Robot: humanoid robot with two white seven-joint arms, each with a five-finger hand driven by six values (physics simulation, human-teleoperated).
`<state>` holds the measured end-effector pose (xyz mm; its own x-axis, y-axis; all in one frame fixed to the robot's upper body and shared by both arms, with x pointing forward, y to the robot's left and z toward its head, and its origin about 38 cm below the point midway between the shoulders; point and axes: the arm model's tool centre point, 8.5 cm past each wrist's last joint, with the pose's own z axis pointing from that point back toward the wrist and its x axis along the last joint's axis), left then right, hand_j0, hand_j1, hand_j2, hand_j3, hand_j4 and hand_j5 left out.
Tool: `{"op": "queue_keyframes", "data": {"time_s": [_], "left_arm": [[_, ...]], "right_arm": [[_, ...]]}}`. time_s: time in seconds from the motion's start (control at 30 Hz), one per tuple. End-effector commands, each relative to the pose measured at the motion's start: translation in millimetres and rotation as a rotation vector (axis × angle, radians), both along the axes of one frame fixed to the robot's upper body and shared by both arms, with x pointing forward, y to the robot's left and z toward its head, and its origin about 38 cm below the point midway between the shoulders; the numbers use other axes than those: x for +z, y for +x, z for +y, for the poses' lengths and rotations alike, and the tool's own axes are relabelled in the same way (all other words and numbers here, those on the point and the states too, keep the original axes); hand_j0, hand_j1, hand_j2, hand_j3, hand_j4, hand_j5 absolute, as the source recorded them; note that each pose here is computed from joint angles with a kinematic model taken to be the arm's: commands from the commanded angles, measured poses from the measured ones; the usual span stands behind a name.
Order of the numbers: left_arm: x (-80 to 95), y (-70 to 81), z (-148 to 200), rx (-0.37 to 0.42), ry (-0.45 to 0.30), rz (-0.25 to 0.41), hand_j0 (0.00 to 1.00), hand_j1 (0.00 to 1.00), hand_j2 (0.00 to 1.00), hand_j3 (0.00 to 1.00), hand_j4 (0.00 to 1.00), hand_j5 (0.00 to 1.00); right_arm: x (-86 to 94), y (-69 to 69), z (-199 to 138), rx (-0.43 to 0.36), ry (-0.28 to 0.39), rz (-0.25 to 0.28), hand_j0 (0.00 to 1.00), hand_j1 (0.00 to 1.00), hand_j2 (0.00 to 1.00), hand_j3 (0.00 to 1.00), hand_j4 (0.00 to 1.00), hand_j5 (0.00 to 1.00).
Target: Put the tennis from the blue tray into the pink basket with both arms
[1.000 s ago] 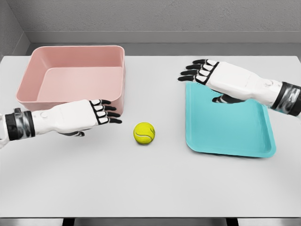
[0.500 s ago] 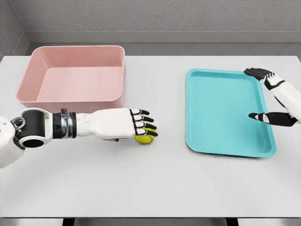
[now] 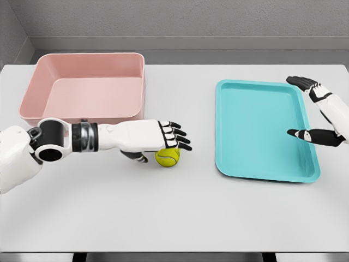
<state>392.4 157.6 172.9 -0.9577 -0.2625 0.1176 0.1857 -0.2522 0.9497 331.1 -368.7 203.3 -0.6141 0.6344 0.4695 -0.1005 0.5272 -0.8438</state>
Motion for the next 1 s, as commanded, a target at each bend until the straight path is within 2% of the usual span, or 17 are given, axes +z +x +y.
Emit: {"op": "queue_keyframes", "data": {"time_s": [0.0,0.43,0.57,0.9,0.97], "left_arm": [[-8.7,3.7,-3,0.011,-0.001,0.027,1.0,1.0,1.0,1.0,1.0,1.0],[-18.4,9.0,-12,0.01,0.012,0.047,1.0,1.0,1.0,1.0,1.0,1.0],[-26.0,10.4,-11,0.016,0.028,0.062,1.0,1.0,1.0,1.0,1.0,1.0],[-32.2,9.8,-16,0.008,0.05,0.077,1.0,1.0,1.0,1.0,1.0,1.0],[-32.6,9.7,-16,0.007,0.055,0.078,0.92,0.92,0.92,0.92,0.92,0.92]], "right_arm": [[0.9,0.0,-1,-0.002,0.005,-0.001,1.0,1.0,1.0,1.0,1.0,1.0],[-4.2,0.3,-5,-0.014,0.009,0.014,1.0,1.0,1.0,1.0,1.0,1.0],[-8.1,0.7,-9,-0.024,0.012,0.027,1.0,1.0,1.0,1.0,1.0,1.0],[-3.7,-1.1,-4,-0.011,0.015,0.012,1.0,1.0,1.0,1.0,1.0,1.0],[-3.5,-1.1,-4,-0.011,0.017,0.011,1.0,1.0,1.0,1.0,1.0,1.0]]}}
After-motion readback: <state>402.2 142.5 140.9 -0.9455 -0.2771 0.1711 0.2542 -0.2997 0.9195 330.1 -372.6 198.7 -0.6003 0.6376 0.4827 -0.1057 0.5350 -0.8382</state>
